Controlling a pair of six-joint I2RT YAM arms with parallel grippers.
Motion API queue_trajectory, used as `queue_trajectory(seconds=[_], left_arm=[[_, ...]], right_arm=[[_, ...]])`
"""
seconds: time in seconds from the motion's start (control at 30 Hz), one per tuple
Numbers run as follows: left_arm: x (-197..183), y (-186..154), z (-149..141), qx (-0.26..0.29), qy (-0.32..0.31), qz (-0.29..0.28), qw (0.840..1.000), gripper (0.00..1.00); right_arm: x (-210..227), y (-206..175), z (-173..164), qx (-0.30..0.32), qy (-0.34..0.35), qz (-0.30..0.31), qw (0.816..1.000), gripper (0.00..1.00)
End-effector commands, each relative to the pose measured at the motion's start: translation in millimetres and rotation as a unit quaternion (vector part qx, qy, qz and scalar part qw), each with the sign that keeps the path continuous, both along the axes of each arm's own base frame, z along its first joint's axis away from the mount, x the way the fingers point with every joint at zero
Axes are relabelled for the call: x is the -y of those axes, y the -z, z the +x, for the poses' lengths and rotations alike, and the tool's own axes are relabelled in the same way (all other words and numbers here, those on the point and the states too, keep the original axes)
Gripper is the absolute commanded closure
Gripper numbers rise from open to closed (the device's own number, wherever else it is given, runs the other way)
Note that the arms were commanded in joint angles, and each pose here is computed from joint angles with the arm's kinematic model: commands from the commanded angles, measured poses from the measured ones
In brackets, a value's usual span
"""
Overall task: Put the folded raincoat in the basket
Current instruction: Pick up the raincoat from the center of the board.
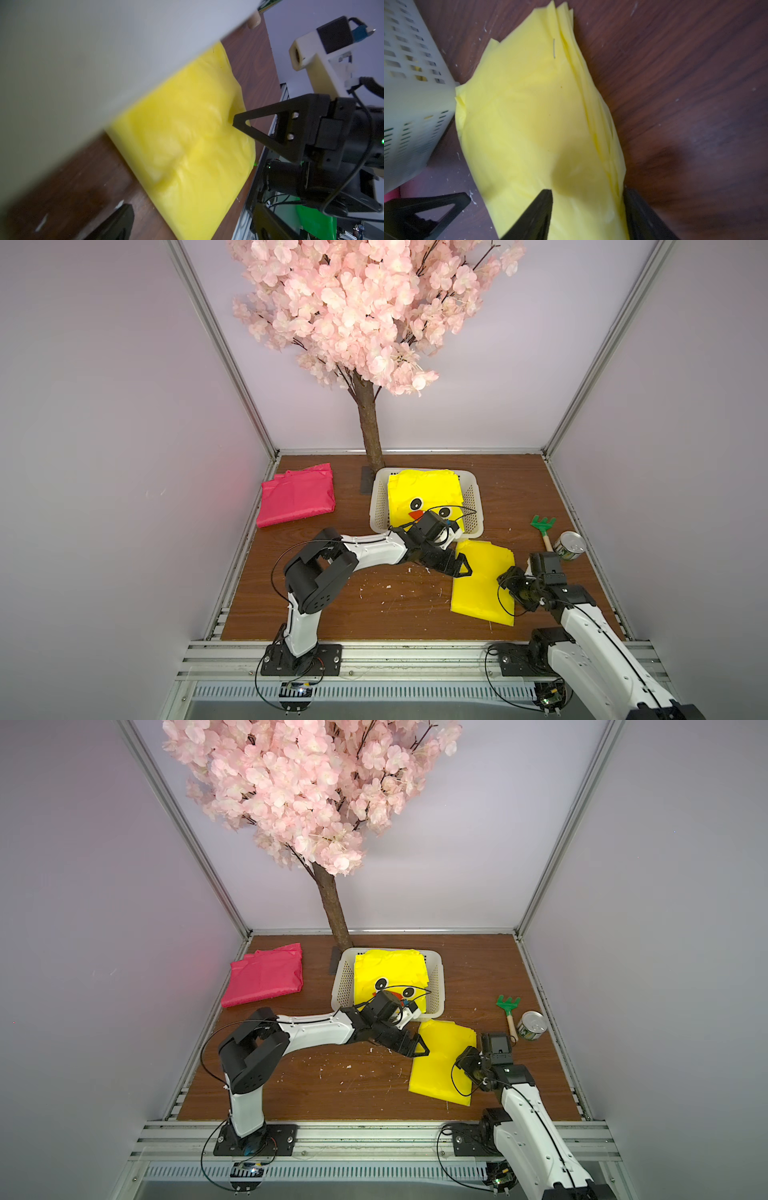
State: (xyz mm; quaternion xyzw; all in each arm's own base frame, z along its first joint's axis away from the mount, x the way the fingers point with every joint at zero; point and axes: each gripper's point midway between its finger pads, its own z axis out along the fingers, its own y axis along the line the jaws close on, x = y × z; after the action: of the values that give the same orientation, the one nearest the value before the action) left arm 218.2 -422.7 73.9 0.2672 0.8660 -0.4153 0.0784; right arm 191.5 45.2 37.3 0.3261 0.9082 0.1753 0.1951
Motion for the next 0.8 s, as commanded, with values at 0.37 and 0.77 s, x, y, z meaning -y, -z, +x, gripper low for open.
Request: queue_trajectory(seconds=[0.37,0.77], left_arm=[[-35,45,-28,0.05,0.025,0.082,0.995,0.05],[-3,42,-30,0.038,0.053,0.059,0.996,0.18]], right_arm=[[-7,-12,5,0.02,-0.021,0.01,1.0,0.39],[-9,-15,4,0.031,-0.027,0.014,0.999,0.39]])
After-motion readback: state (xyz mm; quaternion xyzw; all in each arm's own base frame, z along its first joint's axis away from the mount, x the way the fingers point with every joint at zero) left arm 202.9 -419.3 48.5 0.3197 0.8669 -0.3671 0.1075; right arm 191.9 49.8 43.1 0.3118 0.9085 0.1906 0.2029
